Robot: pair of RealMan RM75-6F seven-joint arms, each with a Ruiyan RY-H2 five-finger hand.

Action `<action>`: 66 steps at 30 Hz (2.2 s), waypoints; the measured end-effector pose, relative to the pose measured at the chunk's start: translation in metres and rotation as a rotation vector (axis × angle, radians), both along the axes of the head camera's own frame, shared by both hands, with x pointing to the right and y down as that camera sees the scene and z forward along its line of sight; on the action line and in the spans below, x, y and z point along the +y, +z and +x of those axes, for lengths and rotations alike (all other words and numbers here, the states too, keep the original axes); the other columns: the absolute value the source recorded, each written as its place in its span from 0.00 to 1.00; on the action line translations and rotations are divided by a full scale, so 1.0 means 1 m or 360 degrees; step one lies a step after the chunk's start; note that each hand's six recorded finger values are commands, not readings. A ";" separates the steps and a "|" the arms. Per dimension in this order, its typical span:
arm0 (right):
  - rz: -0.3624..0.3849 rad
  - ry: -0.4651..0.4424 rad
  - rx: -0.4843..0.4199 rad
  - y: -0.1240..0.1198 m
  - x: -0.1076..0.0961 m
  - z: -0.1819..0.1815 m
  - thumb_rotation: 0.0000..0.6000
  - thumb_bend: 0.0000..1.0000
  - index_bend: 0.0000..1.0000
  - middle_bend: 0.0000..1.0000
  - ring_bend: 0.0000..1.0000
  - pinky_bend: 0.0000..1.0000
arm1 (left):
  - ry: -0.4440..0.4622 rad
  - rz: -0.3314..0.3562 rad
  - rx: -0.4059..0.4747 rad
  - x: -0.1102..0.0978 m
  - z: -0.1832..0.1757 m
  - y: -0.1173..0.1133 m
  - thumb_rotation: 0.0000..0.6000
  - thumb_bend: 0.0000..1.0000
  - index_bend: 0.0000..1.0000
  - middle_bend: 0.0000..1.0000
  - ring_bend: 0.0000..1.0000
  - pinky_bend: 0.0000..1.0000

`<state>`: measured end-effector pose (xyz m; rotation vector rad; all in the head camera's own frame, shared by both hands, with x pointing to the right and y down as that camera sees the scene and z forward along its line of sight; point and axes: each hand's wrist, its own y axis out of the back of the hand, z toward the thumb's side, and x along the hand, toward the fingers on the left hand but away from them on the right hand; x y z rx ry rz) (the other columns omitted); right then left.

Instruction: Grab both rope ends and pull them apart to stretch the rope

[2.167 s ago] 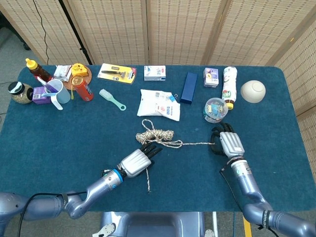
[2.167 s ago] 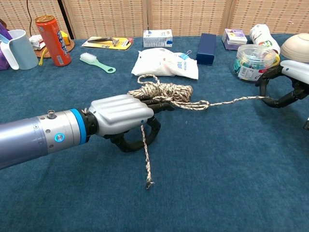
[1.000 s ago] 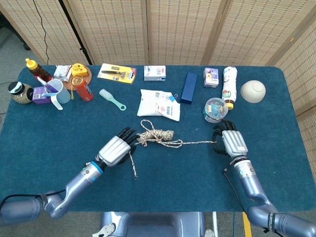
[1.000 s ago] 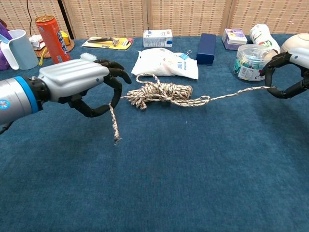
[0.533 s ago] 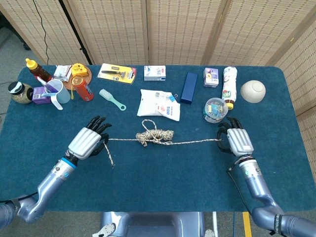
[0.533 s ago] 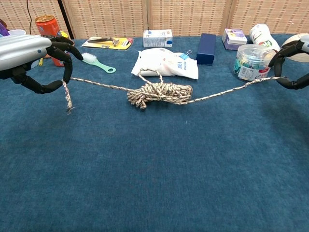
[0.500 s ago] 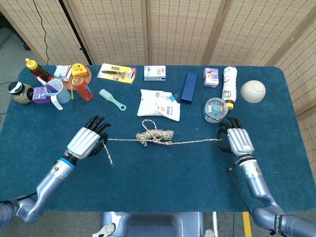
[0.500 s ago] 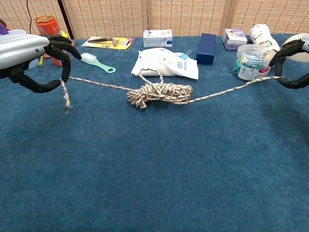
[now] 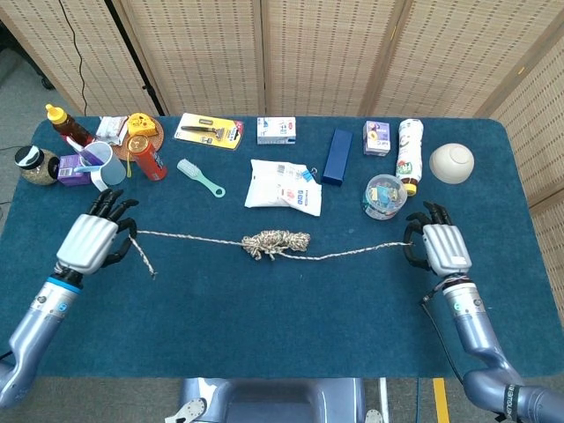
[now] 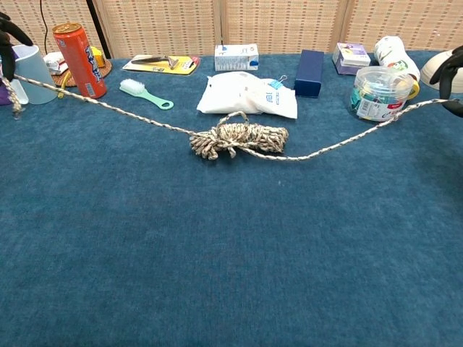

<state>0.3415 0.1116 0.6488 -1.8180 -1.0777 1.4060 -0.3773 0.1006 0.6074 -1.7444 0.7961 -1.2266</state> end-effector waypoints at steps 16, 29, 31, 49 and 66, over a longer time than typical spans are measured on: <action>0.0037 0.0043 0.0099 -0.014 -0.003 0.032 1.00 0.56 0.64 0.29 0.05 0.00 | -0.0232 0.0089 -0.0187 -0.013 -0.079 -0.026 1.00 0.48 0.71 0.21 0.03 0.00; 0.0079 0.0107 0.0235 -0.030 -0.008 0.069 1.00 0.56 0.64 0.29 0.05 0.00 | -0.0359 0.0134 -0.0311 -0.016 -0.121 -0.041 1.00 0.48 0.71 0.21 0.03 0.00; 0.0088 0.0121 0.0254 -0.033 -0.009 0.075 1.00 0.56 0.64 0.29 0.05 0.00 | -0.0373 0.0139 -0.0320 -0.017 -0.125 -0.043 1.00 0.48 0.71 0.21 0.03 0.00; 0.0121 0.0014 0.0031 -0.048 -0.013 0.035 1.00 0.56 0.64 0.29 0.05 0.00 | -0.0229 0.0118 -0.0184 -0.025 -0.077 -0.036 1.00 0.48 0.71 0.21 0.03 0.00; 0.0099 -0.0235 -0.0406 -0.058 -0.021 -0.079 1.00 0.56 0.53 0.23 0.03 0.00 | 0.0121 0.0022 0.0125 -0.021 0.050 -0.007 1.00 0.46 0.55 0.15 0.02 0.00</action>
